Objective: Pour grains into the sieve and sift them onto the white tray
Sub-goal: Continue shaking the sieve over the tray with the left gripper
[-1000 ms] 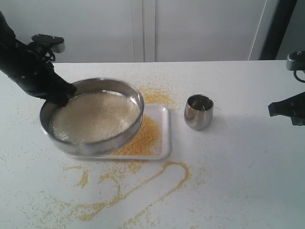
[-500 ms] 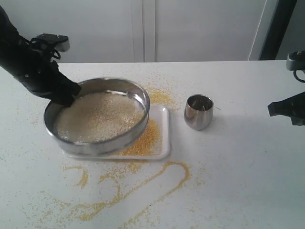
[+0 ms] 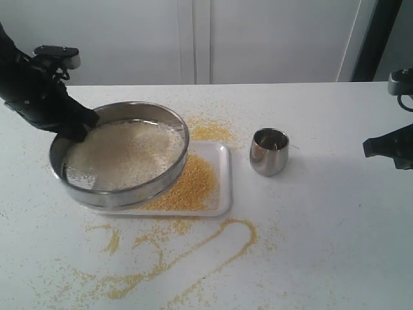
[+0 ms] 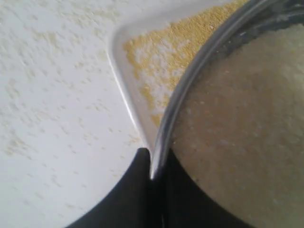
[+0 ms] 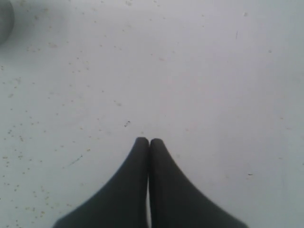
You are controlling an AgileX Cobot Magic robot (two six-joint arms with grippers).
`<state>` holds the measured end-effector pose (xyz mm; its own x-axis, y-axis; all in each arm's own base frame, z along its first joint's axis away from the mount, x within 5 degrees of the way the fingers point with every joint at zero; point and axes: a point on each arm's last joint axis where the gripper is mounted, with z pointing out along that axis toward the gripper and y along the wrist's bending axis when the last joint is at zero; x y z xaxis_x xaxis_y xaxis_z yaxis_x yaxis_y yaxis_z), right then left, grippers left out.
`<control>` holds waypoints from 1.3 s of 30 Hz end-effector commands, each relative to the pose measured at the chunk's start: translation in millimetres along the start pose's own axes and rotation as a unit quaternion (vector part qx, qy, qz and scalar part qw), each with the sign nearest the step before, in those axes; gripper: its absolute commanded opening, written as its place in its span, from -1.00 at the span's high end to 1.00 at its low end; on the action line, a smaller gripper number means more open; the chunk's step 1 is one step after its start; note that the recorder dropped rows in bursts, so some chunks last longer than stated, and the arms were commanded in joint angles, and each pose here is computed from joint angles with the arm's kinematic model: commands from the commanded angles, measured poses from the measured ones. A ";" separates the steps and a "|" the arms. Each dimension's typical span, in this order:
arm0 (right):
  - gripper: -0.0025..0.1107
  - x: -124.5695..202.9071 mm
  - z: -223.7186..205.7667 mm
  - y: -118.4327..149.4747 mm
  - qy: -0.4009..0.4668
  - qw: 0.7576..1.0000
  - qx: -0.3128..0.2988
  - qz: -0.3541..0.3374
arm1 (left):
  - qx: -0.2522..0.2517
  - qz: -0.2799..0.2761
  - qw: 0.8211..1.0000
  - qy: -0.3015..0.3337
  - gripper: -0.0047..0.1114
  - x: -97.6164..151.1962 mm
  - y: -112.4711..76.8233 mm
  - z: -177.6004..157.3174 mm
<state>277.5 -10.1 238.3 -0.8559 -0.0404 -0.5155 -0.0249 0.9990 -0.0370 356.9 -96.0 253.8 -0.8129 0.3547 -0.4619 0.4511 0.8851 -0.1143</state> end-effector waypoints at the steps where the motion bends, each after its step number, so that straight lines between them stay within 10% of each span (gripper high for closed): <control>1: 0.96 0.4 -1.1 -1.2 -0.006 1.000 0.002 0.002 | 0.056 0.218 0.974 0.026 0.92 5.5 -18.9 -9.7; 2: 0.96 0.4 -1.1 -1.2 -0.006 1.000 0.002 0.002 | 0.011 0.059 0.998 0.005 0.92 0.5 -5.8 -8.8; 4: 0.96 0.4 -1.1 -1.2 -0.006 1.000 0.002 0.002 | 0.001 -0.119 0.993 -0.021 0.92 -3.0 5.2 -8.8; 5: 0.96 0.4 -1.1 -1.2 -0.006 1.000 0.002 0.002 | 0.017 -0.037 0.999 -0.021 0.92 -3.5 -1.1 -9.3; 6: 0.96 0.4 -1.1 -1.2 -0.006 1.000 0.002 0.002 | 0.077 0.198 0.977 -0.005 0.92 0.5 -23.5 -10.3; 7: 0.96 0.4 -1.1 -1.2 -0.006 1.000 0.002 0.002 | 0.088 0.234 0.968 0.003 0.92 2.7 -26.4 -10.4; 9: 0.96 0.4 -1.1 -1.2 -0.006 1.000 0.002 0.002 | 0.017 -0.107 0.993 -0.037 0.92 -6.0 2.3 -8.9; 10: 0.96 0.4 -1.1 -1.2 -0.006 1.000 0.002 0.002 | 0.019 -0.153 0.987 -0.037 0.92 -5.9 5.0 -7.3; 13: 0.96 0.4 -1.1 -1.2 -0.006 1.000 0.002 0.002 | 0.081 0.200 0.976 -0.012 0.92 1.8 -21.3 -6.4; 14: 0.96 0.4 -1.1 -1.2 -0.006 1.000 0.002 0.002 | 0.070 0.162 0.984 -0.018 0.92 1.4 -19.4 -4.5; 16: 0.96 0.4 -1.1 -1.2 -0.006 1.000 0.002 0.002 | 0.027 -0.124 0.991 -0.032 0.92 -0.4 5.4 2.5; 17: 0.96 0.2 -1.1 -1.2 -0.007 1.000 0.002 0.002 | 0.033 -0.122 0.991 -0.034 0.92 -0.9 4.9 3.3; 20: 0.96 0.2 -1.1 -1.2 -0.007 1.000 0.002 0.002 | 0.062 0.162 0.984 -0.035 0.92 1.5 -19.6 1.4; 21: 0.96 0.2 -1.1 -1.2 -0.007 1.000 0.002 0.002 | 0.056 0.167 0.984 -0.036 0.92 2.3 -19.8 3.3; 25: 0.96 -0.3 -1.1 -1.2 -0.010 1.000 0.002 0.002 | 0.023 -0.148 0.987 -0.062 0.92 -1.6 5.7 4.4; 26: 0.96 -0.3 -1.1 -1.2 -0.010 1.000 0.002 0.002 | 0.024 -0.121 0.991 -0.058 0.92 -0.7 4.8 3.5; 29: 0.96 -0.3 -1.1 -1.2 -0.010 1.000 0.002 0.002 | 0.045 0.187 0.981 -0.023 0.92 10.2 -12.0 2.2; 30: 0.96 -0.3 -1.1 -1.2 -0.010 1.000 0.002 0.002 | 0.044 0.188 0.981 -0.015 0.92 14.2 -11.0 4.1; 34: 0.96 -0.1 -1.1 -1.2 -0.009 1.000 0.002 0.002 | 0.031 -0.150 0.988 -0.022 0.92 15.7 12.5 4.2; 36: 0.96 -0.1 -1.1 -1.2 -0.009 1.000 0.002 0.002 | 0.054 -0.095 0.994 -0.020 0.92 15.1 4.0 3.0; 39: 0.96 -0.1 -1.1 -1.2 -0.009 1.000 0.002 0.002 | 0.104 0.148 0.983 -0.037 0.92 13.4 -21.5 -2.0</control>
<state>277.7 -10.1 238.5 -0.8541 -0.0405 -0.5186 -0.0248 0.9990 -0.0372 350.1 -87.7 237.4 -0.7956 0.3411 -0.5006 0.4814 0.8576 -0.1808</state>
